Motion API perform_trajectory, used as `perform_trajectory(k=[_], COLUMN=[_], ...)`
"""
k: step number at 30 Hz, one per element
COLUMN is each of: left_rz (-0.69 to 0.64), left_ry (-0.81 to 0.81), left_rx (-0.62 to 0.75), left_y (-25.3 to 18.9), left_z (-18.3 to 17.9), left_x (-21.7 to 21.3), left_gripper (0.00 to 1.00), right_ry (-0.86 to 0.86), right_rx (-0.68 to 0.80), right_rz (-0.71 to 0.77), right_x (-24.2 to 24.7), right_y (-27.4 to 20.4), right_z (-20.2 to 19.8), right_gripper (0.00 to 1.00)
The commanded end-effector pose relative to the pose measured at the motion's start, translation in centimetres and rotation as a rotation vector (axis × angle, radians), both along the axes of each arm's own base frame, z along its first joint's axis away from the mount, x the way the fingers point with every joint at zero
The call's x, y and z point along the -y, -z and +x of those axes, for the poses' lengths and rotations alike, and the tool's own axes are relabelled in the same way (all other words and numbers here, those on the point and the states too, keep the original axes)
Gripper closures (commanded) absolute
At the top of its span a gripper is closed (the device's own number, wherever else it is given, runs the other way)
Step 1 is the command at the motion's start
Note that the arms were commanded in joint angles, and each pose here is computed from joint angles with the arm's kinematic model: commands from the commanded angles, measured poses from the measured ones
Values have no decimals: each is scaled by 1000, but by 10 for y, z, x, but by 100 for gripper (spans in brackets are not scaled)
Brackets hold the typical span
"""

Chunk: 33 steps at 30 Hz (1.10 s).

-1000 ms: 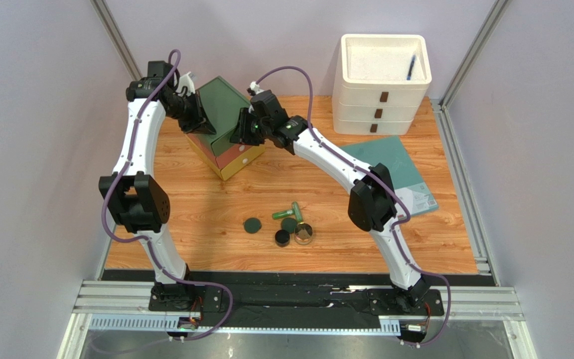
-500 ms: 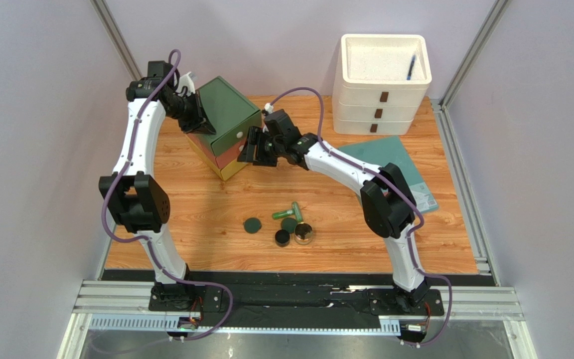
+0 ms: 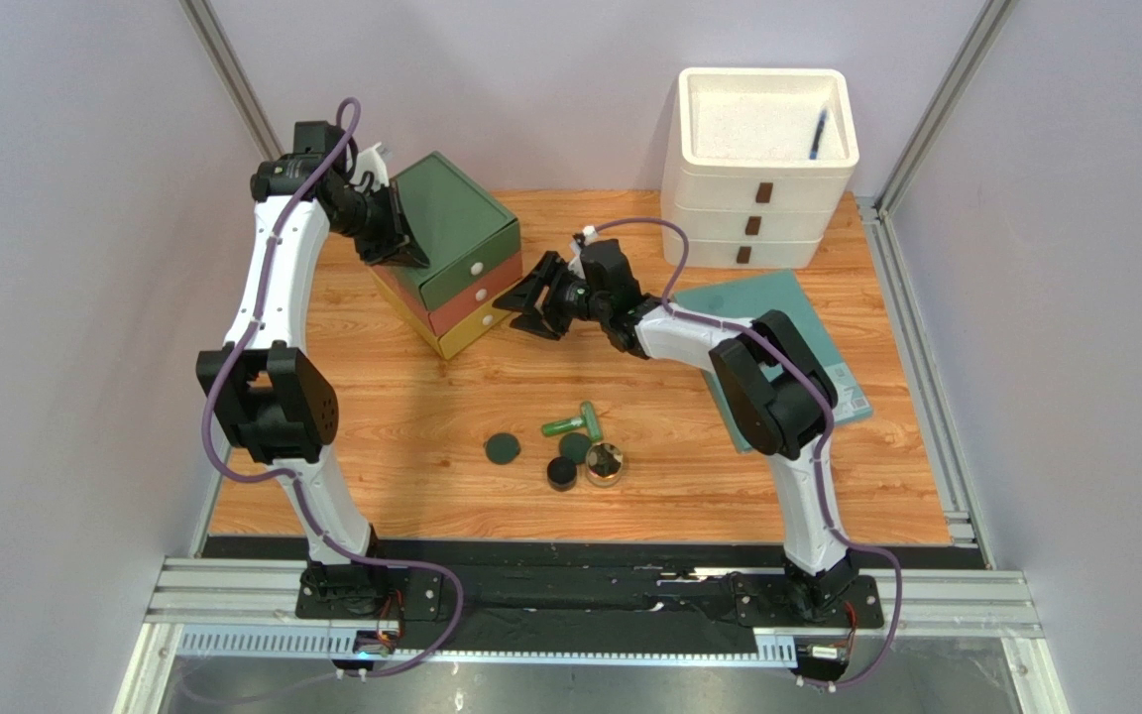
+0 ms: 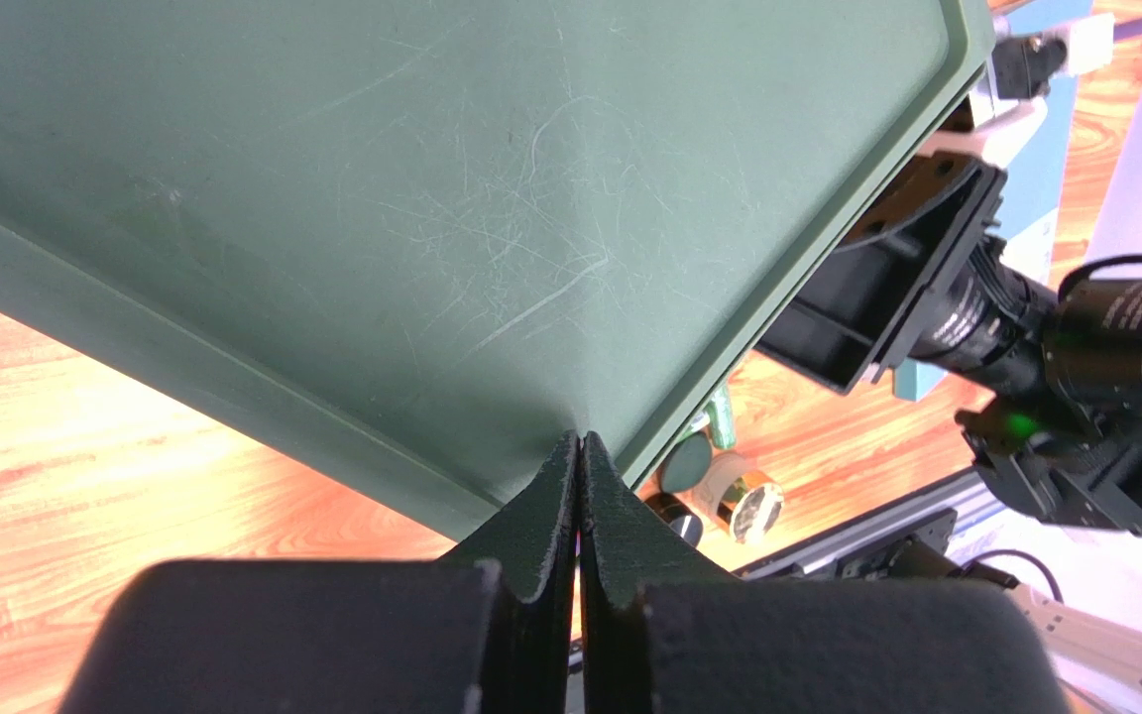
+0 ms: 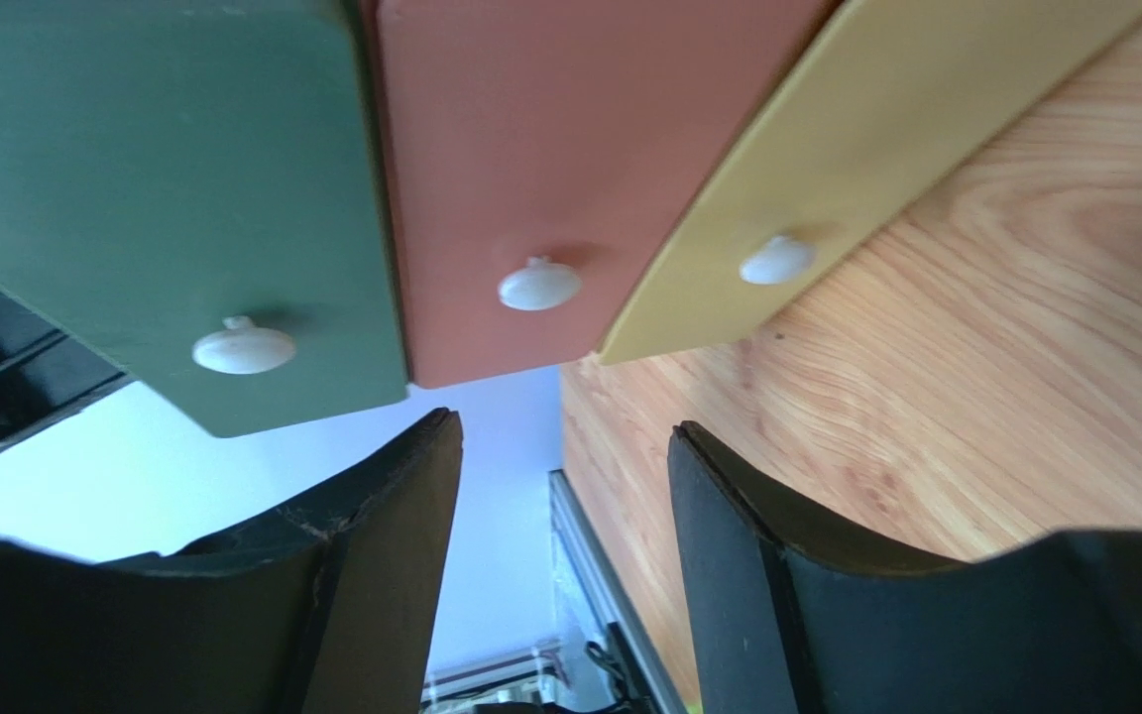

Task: Organize the makeup

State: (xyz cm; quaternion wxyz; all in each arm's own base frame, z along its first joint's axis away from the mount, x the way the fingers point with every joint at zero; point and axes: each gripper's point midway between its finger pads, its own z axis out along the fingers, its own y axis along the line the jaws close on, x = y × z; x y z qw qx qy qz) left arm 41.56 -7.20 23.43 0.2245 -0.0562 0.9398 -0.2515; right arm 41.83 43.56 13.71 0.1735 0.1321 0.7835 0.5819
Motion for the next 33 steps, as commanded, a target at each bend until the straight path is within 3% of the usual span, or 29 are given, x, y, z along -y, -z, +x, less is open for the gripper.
perform_trajectory(k=[1, 33], left_rz=[157, 168], left_ry=[-18, -13], left_rx=[-143, -151], left_y=[41, 43], left_z=[-19, -22], left_x=[-32, -33], left_gripper=[100, 100], right_ry=[-50, -37], right_rx=[62, -18], right_rz=[211, 296], right_x=[-19, -39], right_y=[-52, -12], right_z=[-2, 25], right_gripper=[43, 55])
